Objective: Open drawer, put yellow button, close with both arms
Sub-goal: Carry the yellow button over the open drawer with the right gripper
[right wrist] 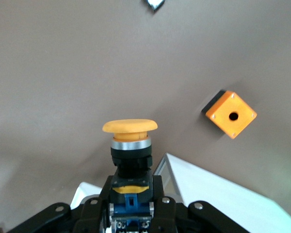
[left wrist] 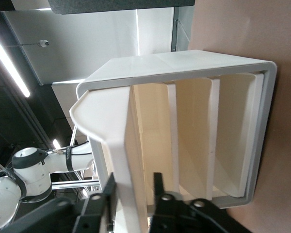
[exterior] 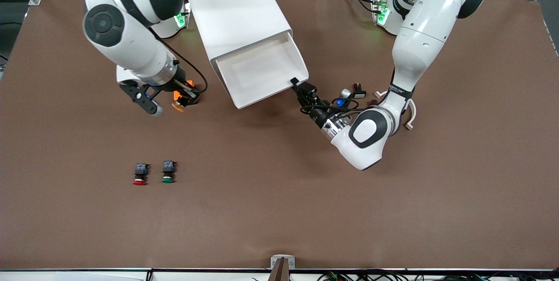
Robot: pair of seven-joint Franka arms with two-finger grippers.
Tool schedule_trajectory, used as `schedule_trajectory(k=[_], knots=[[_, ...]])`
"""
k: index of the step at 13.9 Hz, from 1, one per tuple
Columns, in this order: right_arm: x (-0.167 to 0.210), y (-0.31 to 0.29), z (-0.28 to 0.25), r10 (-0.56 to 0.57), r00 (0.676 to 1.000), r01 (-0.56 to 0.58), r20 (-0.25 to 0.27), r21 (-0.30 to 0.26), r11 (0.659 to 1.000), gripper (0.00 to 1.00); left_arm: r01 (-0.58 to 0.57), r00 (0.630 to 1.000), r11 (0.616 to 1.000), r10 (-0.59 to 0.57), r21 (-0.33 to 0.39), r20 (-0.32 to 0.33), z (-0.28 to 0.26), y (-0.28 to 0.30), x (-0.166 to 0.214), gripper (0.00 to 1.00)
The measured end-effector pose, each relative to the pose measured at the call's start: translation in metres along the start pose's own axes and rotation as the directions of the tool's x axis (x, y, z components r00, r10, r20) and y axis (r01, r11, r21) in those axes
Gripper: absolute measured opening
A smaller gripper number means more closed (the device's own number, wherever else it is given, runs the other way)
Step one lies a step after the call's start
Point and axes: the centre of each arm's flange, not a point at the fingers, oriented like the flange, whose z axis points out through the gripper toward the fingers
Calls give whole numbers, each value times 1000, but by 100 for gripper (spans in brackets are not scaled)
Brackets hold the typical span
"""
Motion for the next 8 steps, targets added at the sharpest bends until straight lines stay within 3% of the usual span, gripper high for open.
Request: schedule_trajectory(k=[2,5,6,8], knots=[[-28,-11,8,53,999,-53,-5,9,999,34,-47,999,999,47,-5,10,-7,1,2,64],[-79,-27,19,113,994,-112,-13,38,993,34,-214,976,976,215,-36,25,-23,-11,-5,93],[-96,-31,23,127,992,-127,-14,50,991,34,-287,957,956,289,-57,31,-31,-19,-9,99],[-125,-39,31,151,988,-150,-14,63,987,34,-446,893,890,450,-94,26,-45,-37,-18,99]])
